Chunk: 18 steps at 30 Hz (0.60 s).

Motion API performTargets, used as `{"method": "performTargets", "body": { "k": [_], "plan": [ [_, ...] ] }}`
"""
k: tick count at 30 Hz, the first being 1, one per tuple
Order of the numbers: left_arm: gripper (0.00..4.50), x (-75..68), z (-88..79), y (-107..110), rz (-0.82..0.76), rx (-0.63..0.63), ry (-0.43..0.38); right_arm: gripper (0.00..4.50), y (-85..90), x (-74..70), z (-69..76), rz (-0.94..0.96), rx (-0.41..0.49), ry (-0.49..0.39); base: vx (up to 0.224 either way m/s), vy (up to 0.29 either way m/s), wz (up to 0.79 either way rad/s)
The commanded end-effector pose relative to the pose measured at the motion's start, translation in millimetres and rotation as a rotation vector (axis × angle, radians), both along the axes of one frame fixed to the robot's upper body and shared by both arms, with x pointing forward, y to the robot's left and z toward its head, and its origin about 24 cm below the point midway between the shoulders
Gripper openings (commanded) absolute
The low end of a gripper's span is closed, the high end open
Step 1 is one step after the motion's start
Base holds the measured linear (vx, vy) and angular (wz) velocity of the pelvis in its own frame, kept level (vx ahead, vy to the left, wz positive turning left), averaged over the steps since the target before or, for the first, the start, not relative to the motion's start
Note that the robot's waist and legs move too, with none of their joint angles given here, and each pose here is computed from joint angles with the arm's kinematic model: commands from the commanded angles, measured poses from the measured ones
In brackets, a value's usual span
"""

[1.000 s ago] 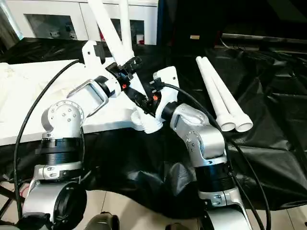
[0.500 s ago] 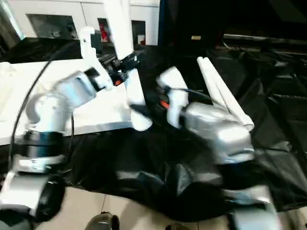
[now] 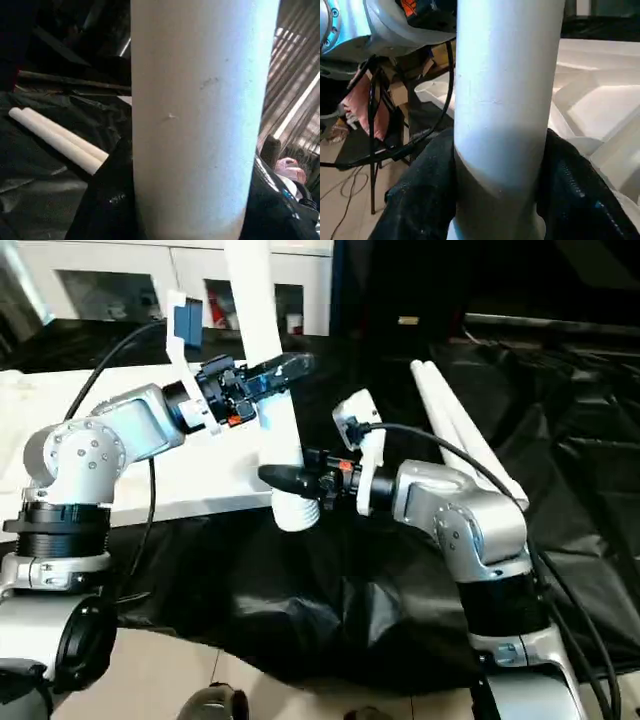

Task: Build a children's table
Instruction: Pick table leg

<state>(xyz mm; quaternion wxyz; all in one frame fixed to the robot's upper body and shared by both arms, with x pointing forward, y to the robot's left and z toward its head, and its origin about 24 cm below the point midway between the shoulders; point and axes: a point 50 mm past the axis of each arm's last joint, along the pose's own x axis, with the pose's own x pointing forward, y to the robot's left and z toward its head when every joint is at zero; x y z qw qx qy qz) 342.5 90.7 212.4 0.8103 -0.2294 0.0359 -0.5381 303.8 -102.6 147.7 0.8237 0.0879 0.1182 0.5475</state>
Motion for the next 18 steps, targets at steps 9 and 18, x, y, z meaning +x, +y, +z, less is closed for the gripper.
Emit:
{"method": "performTargets", "body": {
  "k": [9,18],
  "plan": [
    [2.60,8.1,-2.9,-7.6,0.186,0.072,0.010,1.89,-2.4,9.7,6.7,-0.119,0.034,-0.018,0.000,0.000,0.00],
    [2.01,1.1,-2.2,-4.9,0.072,-0.038,0.013,1.89,-4.6,8.7,8.8,-0.082,0.057,-0.015,0.000,0.000,0.00]
  ]
}}
